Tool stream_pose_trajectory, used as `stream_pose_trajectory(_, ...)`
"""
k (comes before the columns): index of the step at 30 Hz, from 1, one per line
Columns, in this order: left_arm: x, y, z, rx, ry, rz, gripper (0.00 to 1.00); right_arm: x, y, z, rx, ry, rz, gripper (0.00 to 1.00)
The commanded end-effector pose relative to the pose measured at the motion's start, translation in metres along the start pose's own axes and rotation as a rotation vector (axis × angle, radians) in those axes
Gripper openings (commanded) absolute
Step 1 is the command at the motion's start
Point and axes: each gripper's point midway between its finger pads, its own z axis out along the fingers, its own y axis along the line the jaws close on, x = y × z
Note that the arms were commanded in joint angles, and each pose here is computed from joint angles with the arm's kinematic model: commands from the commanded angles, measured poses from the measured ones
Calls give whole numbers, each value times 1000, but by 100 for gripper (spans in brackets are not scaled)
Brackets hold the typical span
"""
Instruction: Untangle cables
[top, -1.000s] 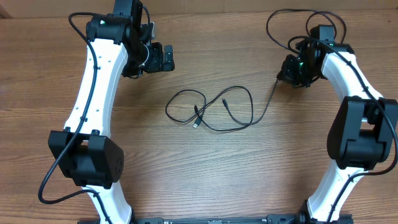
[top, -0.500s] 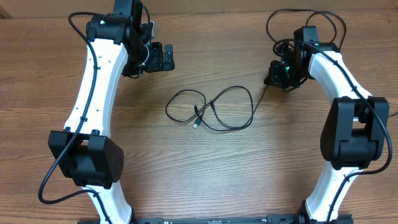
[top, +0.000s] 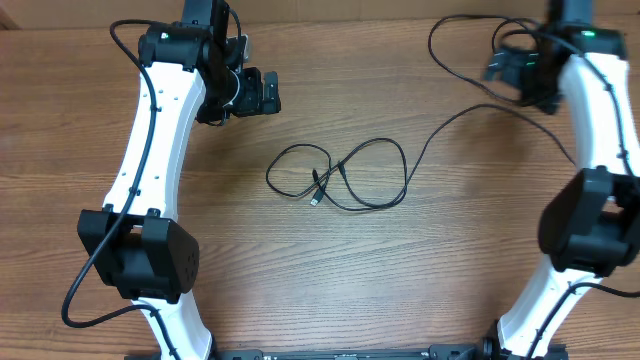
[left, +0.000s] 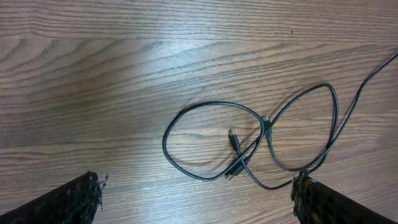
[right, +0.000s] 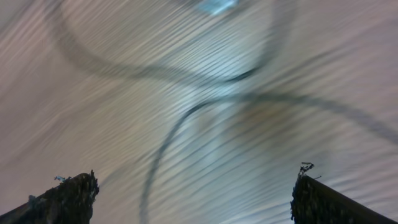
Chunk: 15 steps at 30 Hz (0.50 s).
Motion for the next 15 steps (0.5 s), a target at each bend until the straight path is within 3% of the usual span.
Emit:
stream_pose_trajectory(1,-1,-4,1,3,0,-7,99,-38,-72,-16,135,-120,193,100)
stream_pose_trajectory(9,-1,-4,1,4,-3,-6,100,-54,-201,-21,232,-174,422,100)
stream_pose_trajectory(15,-1,-4,1,5,-3,-6,100,-43,-255,-18,275,-170,517,96)
